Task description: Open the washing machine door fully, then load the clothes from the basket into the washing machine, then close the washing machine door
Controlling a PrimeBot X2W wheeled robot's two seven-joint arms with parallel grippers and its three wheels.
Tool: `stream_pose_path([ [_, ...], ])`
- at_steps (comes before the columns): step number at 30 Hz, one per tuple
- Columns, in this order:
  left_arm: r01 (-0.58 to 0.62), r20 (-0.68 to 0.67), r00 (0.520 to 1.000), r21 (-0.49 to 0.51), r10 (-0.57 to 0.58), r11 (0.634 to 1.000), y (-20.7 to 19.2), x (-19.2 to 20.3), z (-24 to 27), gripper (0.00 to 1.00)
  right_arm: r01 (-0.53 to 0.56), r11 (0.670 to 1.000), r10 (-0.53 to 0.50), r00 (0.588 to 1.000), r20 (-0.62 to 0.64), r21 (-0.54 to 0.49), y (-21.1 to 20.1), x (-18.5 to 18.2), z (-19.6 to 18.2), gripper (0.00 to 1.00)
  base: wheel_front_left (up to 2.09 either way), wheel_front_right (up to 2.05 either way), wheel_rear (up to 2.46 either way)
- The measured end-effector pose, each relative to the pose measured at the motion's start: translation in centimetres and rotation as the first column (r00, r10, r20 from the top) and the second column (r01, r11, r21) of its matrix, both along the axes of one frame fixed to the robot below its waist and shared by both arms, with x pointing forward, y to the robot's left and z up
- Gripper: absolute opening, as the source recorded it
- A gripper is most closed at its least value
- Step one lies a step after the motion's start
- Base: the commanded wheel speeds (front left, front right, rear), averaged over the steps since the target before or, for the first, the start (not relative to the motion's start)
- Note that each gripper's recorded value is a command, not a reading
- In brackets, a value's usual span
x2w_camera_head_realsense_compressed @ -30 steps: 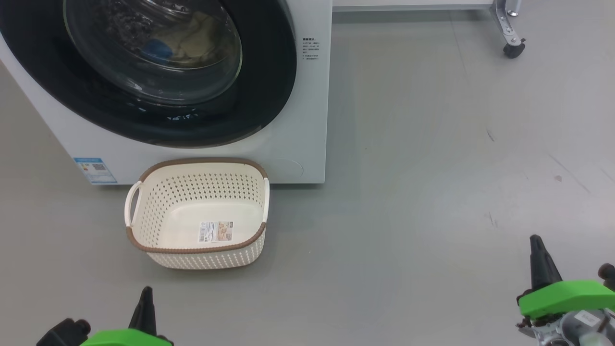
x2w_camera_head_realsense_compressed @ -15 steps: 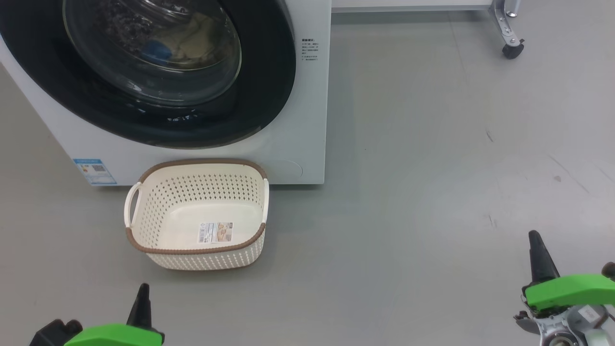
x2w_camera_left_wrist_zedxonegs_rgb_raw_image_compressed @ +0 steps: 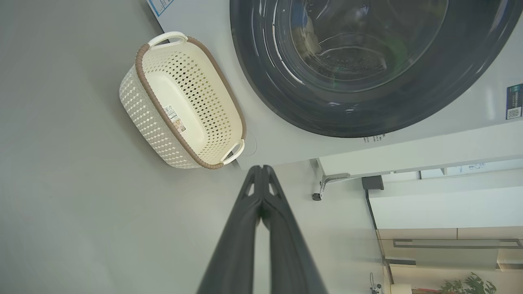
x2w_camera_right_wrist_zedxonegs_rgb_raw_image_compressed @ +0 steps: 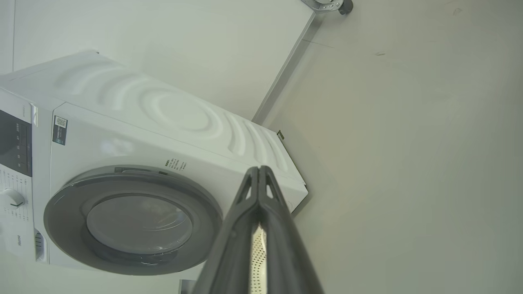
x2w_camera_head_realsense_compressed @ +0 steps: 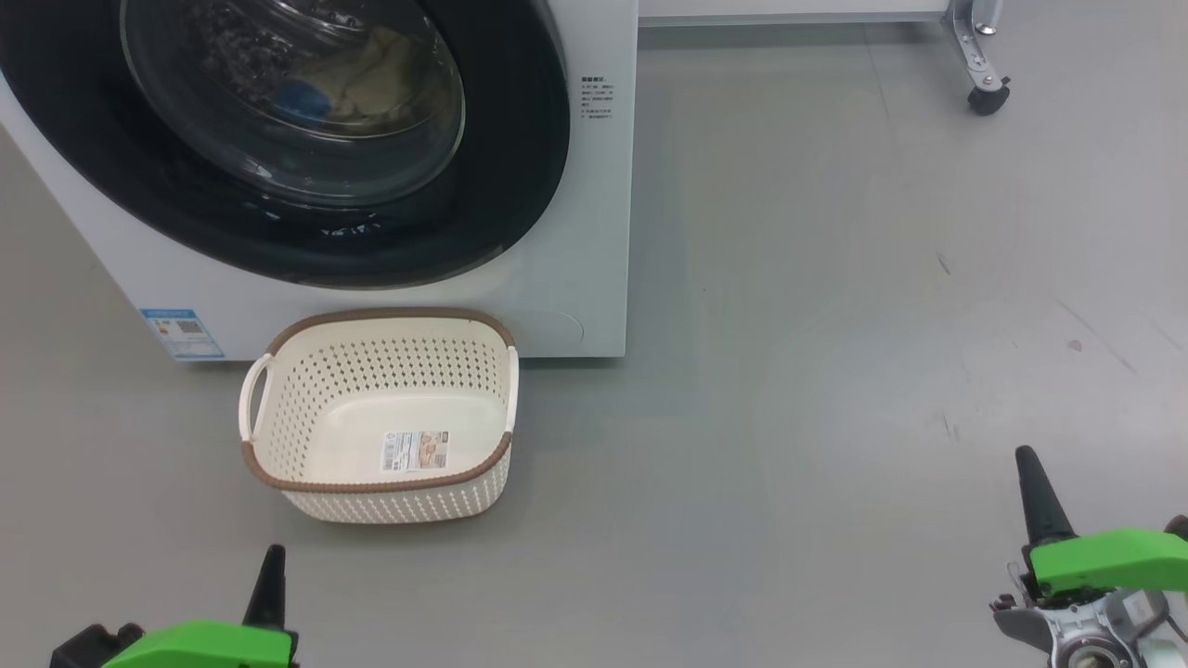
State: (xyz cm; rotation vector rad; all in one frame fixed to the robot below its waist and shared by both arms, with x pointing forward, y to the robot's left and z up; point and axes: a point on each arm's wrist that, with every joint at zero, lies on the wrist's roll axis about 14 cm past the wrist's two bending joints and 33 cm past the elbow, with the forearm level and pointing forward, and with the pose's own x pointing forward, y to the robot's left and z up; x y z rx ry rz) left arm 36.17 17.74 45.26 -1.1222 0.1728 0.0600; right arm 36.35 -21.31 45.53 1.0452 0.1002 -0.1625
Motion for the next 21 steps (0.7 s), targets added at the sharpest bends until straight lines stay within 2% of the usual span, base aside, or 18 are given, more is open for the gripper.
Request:
stream_pose_path([
  [13, -0.023, 0.014, 1.0, -0.134, 0.025, 0.991, 0.3, 0.6, 0.8, 0.0, 0.011, 0.987, -0.014, 1.0, 0.017, 0.161, 0.2, 0.1, 0.3, 0.0, 0.0, 0.0, 0.0],
  [21, -0.04, 0.017, 0.999, -0.225, 0.045, 0.974, 0.6, 0.7, 1.1, 0.0, 0.009, 0.962, -0.019, 0.999, 0.031, 0.272, 0.4, 0.2, 0.6, 0.0, 0.0, 0.0, 0.0],
])
